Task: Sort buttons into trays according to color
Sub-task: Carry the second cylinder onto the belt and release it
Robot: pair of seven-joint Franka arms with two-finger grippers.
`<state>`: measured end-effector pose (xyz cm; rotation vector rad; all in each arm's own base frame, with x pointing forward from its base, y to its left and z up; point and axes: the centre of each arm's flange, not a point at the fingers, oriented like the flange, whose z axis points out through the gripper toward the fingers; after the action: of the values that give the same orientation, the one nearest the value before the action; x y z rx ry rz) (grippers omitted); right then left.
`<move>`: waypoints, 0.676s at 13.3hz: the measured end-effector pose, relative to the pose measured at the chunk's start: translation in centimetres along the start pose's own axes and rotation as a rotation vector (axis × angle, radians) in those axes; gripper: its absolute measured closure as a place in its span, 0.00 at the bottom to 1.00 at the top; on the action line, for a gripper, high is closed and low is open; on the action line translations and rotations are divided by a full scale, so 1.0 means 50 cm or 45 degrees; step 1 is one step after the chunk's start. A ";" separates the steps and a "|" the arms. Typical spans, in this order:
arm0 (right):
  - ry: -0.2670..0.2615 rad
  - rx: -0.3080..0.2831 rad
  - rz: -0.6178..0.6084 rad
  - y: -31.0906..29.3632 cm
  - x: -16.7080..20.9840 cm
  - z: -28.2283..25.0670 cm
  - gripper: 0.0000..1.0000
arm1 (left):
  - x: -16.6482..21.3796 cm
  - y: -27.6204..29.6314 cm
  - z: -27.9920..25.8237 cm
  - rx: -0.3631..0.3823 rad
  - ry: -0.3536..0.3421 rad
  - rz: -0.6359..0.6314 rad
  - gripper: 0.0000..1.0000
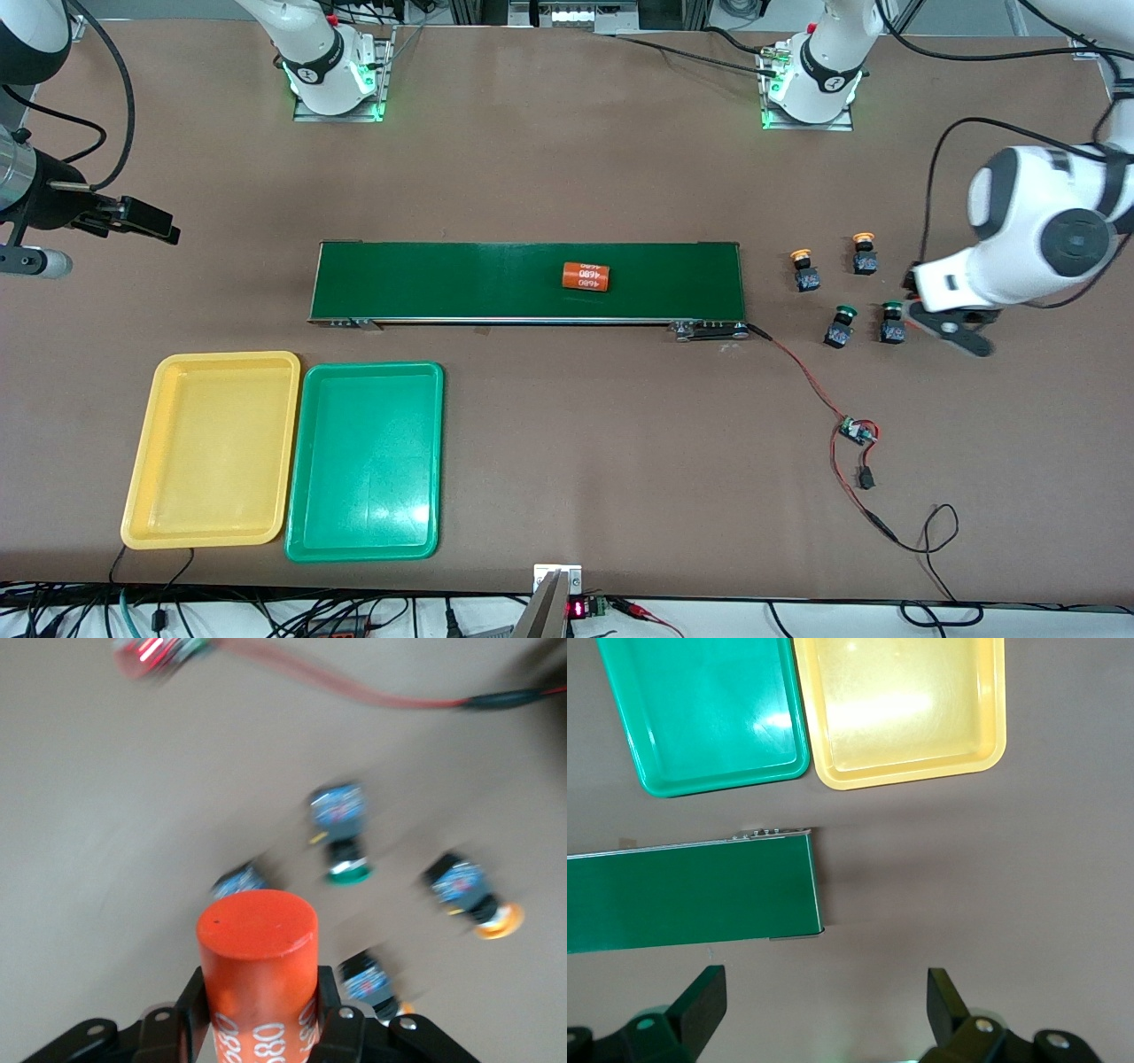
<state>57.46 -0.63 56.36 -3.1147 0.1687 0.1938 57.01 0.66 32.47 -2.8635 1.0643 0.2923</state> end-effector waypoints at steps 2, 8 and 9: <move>0.000 0.000 0.000 0.001 0.000 0.000 0.00 | 0.068 0.089 -0.019 -0.007 0.031 0.222 0.50; -0.001 0.000 -0.004 0.000 0.000 0.000 0.00 | 0.248 0.413 -0.041 0.009 0.185 0.853 0.50; -0.001 0.000 -0.005 0.000 0.000 0.000 0.00 | 0.262 0.452 -0.026 0.001 0.178 0.932 0.50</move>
<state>57.44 -0.61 56.36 -3.1147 0.1631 0.1953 52.17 -25.01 31.06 -2.3954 2.1005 0.1203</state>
